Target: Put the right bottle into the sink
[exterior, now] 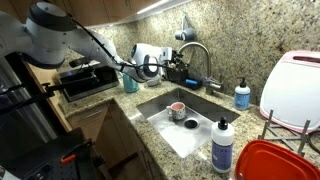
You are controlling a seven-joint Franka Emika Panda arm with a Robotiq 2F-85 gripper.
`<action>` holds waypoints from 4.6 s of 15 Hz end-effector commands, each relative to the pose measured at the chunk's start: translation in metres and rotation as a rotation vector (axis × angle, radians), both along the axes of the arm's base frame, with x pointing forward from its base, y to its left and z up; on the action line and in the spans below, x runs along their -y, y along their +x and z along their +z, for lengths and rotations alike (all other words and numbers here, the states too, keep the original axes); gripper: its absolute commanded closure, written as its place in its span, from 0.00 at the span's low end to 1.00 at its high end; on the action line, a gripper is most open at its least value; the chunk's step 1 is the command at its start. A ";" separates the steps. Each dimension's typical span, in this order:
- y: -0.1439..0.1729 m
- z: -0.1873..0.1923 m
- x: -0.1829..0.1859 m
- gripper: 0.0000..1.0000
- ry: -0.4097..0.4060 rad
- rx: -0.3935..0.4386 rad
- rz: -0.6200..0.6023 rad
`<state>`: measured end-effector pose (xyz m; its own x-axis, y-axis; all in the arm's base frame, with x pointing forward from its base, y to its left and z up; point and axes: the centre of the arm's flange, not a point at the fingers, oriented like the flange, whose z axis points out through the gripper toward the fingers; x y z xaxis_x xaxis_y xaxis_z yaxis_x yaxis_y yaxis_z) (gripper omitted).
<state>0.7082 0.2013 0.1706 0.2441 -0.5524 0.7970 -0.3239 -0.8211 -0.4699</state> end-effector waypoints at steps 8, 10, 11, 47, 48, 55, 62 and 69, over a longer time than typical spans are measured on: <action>0.000 0.000 0.000 0.00 0.000 0.000 0.000; 0.000 0.000 0.000 0.00 0.000 0.000 0.000; 0.000 0.000 0.000 0.00 0.000 0.000 0.000; -0.047 -0.142 0.032 0.00 0.100 -0.402 -0.216; -0.047 -0.142 0.032 0.00 0.100 -0.402 -0.216; -0.047 -0.142 0.032 0.00 0.100 -0.402 -0.216; -0.047 -0.137 0.051 0.00 0.123 -0.403 -0.257; -0.065 -0.134 0.092 0.00 0.147 -0.394 -0.346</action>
<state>0.6593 0.1223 0.0233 0.3400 -0.7207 0.6041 -0.7130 -0.6164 -0.3342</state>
